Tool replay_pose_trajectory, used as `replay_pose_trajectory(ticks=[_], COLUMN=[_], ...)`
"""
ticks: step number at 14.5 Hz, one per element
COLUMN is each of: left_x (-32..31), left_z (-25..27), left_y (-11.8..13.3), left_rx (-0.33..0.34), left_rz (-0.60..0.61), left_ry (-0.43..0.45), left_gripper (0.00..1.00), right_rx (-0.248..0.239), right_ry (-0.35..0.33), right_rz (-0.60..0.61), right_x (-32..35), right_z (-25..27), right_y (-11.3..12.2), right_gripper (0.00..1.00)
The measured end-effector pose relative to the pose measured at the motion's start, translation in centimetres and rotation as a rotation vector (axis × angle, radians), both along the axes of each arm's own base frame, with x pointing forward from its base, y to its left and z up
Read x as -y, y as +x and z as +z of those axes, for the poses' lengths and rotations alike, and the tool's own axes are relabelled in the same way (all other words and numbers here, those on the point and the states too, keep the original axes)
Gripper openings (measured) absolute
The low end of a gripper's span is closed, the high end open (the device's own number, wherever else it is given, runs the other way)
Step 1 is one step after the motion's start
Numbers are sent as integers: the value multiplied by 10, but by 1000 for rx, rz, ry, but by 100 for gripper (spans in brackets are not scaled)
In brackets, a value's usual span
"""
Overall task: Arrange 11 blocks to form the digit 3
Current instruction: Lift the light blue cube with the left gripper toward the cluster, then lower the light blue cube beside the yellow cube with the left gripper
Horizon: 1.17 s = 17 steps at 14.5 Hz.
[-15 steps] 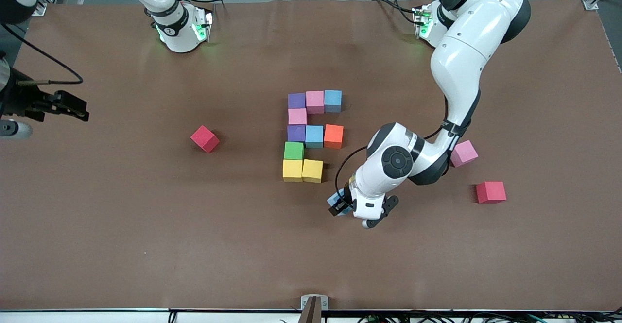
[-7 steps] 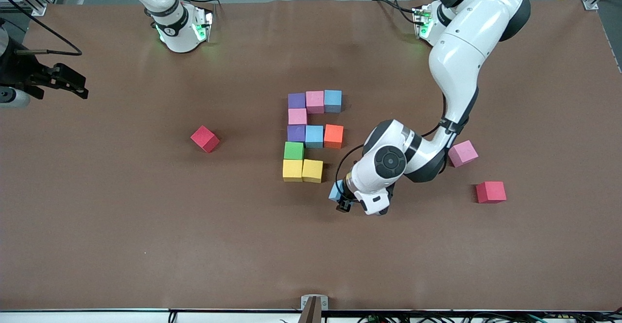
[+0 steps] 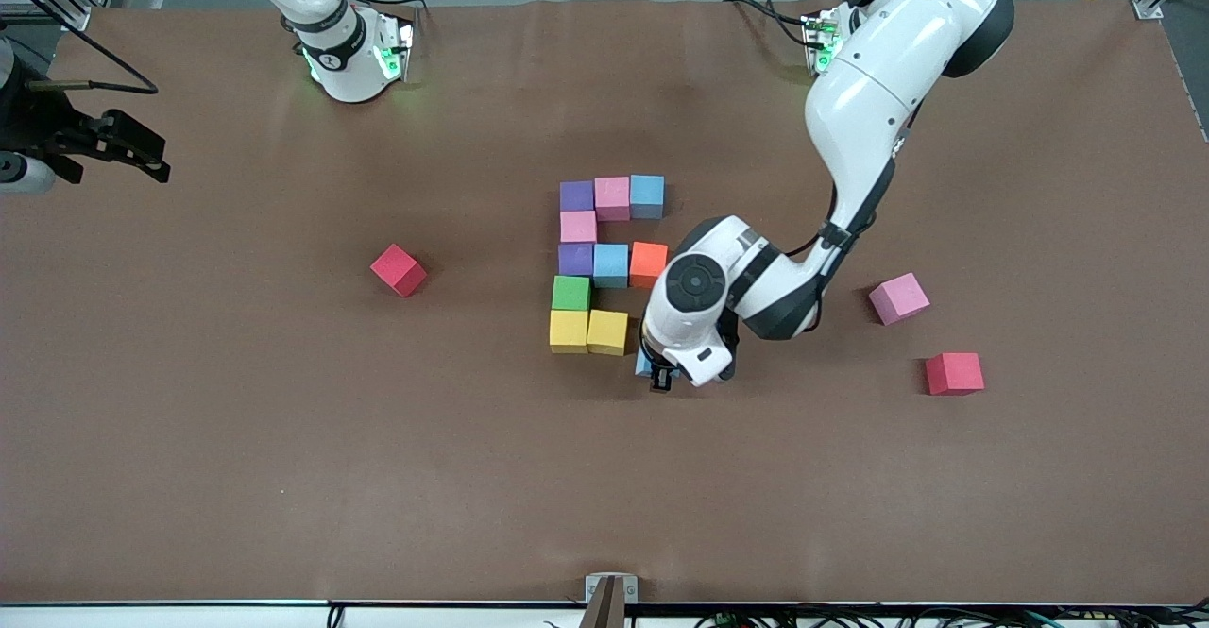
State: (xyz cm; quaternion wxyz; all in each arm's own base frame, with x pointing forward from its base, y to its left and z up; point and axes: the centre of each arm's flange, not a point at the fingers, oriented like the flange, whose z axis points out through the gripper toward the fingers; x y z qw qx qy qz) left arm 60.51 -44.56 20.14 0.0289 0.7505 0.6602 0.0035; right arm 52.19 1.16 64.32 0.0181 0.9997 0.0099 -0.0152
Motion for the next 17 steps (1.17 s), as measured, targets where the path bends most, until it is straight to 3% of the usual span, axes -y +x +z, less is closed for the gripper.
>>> replay_pose_trajectory(ticks=[8, 17], left_x=[17, 27], left_z=[-11, -9], left_y=[-22, -30], left_rx=[-9, 2], left_rz=[112, 134], left_ry=[22, 28], left_gripper=[56, 56], right_rx=[-2, 10], right_ry=[22, 43], right_rz=[-5, -10], right_x=[0, 2], right_z=[13, 38], right_y=[-13, -25], right_gripper=[100, 100])
